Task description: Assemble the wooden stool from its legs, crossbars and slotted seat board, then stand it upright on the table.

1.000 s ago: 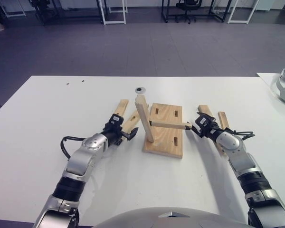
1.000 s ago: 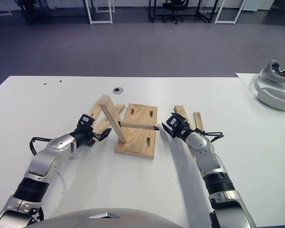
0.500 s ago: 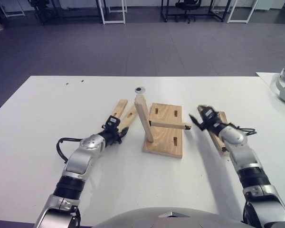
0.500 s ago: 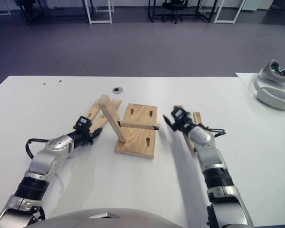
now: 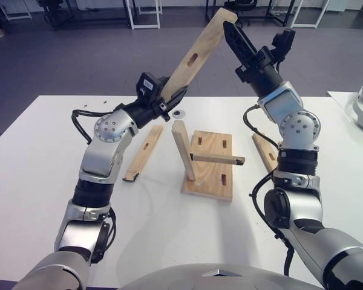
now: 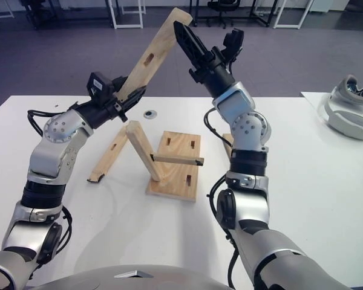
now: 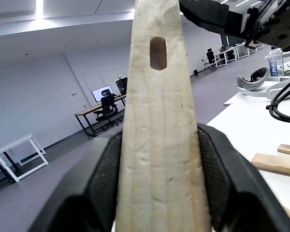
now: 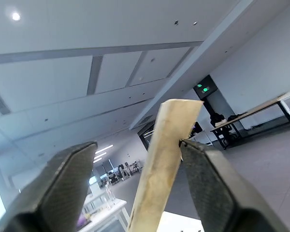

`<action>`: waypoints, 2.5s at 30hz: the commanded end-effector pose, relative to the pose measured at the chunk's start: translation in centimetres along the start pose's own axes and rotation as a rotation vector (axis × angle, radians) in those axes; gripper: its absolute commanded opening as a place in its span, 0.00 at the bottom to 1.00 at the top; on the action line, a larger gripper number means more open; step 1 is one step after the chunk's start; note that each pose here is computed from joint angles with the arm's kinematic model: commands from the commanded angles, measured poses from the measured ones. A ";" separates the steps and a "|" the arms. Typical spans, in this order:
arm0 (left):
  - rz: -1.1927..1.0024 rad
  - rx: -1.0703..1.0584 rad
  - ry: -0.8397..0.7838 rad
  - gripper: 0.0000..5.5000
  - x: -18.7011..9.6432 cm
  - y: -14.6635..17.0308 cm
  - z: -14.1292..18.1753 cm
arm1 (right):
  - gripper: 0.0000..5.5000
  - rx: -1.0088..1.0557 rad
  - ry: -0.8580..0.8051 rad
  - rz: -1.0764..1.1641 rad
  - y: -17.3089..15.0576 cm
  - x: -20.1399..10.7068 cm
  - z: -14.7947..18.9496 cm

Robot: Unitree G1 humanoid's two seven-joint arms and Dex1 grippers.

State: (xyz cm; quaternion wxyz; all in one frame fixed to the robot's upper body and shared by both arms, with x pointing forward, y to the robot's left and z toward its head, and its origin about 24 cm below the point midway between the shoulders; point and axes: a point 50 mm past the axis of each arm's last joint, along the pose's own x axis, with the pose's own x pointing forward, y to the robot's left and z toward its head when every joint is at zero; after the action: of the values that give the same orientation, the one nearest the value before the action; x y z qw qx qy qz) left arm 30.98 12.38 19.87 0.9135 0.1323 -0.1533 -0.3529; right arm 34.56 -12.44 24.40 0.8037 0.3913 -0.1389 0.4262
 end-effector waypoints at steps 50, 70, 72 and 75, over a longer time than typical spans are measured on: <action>0.025 -0.134 0.683 0.81 -10.2 -7.9 -14.5 | 0.18 -0.008 0.049 -0.896 1.0 -22.7 -2.4; 0.059 -0.379 0.480 0.81 -7.6 -8.1 -10.3 | 0.18 -0.061 0.130 -1.022 0.0 -24.9 -0.8; 0.059 -0.384 0.457 0.81 -7.4 -7.9 -9.4 | 0.19 -0.080 0.157 -1.034 0.1 -24.8 -0.1; 0.065 -0.380 0.447 0.81 -7.5 -7.7 -8.7 | 0.19 -0.134 0.233 -1.026 0.0 -23.9 1.2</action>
State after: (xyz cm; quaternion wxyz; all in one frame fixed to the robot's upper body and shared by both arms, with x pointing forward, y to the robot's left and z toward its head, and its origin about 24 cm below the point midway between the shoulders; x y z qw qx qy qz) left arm 24.33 12.98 7.29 0.9425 0.0262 0.1176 -0.3119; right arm 20.27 -25.91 12.33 0.9259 0.3656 0.0783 0.0531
